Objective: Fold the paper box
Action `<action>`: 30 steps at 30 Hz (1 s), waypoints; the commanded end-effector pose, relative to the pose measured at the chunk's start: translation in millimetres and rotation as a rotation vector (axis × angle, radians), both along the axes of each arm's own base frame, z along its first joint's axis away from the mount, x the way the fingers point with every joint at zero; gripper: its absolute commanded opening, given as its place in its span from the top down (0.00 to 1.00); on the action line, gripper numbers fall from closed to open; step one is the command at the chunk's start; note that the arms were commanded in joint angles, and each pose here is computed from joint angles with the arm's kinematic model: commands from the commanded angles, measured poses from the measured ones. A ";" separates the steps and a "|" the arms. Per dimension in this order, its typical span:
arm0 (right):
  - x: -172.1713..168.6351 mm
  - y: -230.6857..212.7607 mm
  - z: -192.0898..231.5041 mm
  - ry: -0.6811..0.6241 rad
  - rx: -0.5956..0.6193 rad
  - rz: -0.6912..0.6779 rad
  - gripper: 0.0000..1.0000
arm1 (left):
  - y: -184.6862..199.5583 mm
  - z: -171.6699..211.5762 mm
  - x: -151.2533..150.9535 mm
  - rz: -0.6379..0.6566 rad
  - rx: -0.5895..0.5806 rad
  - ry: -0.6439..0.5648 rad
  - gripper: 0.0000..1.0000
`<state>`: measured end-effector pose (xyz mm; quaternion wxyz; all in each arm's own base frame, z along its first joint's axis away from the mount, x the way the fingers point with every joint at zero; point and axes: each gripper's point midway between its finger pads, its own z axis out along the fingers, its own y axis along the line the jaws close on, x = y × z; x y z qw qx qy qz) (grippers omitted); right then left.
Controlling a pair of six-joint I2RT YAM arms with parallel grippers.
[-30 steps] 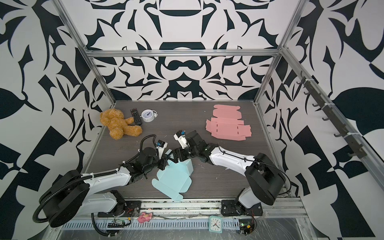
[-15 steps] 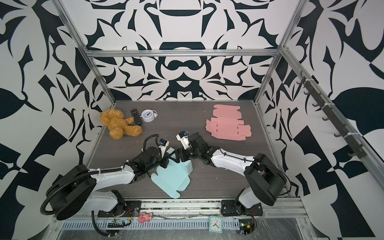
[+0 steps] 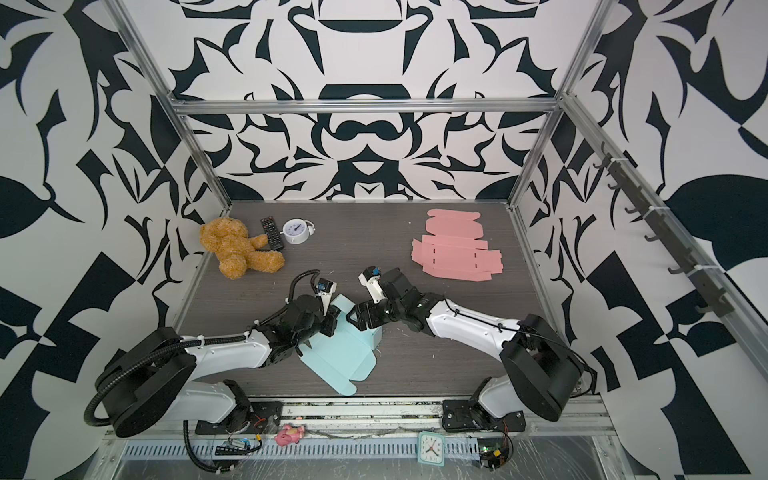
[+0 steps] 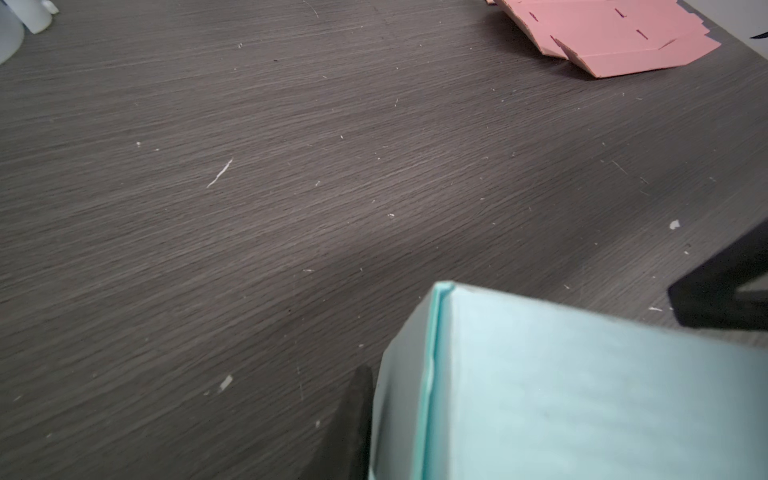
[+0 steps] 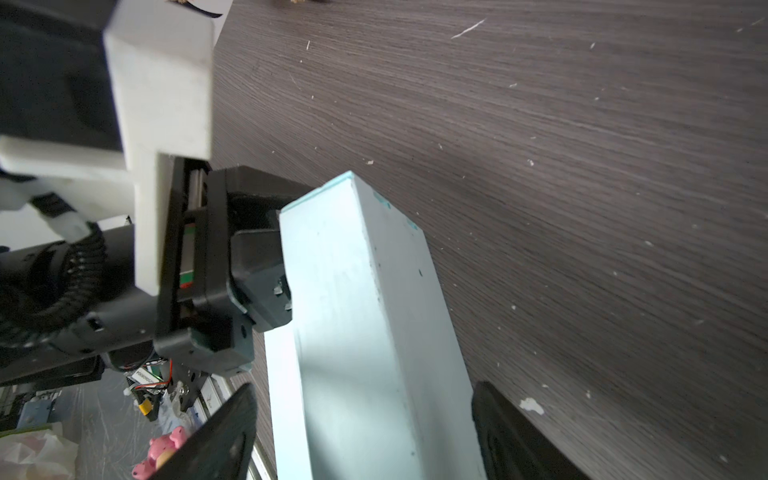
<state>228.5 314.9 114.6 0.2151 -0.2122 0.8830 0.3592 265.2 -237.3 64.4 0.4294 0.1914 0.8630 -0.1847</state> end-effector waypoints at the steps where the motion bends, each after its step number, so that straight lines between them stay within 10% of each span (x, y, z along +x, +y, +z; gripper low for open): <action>1: 4.7 1.0 13.3 -0.051 -0.011 0.002 0.18 | 6.5 -6.3 -3.9 0.023 0.001 0.011 0.72; 30: 16.3 7.3 3.6 -0.074 -0.113 0.004 0.27 | 40.8 8.5 -60.5 0.099 -0.109 0.160 0.58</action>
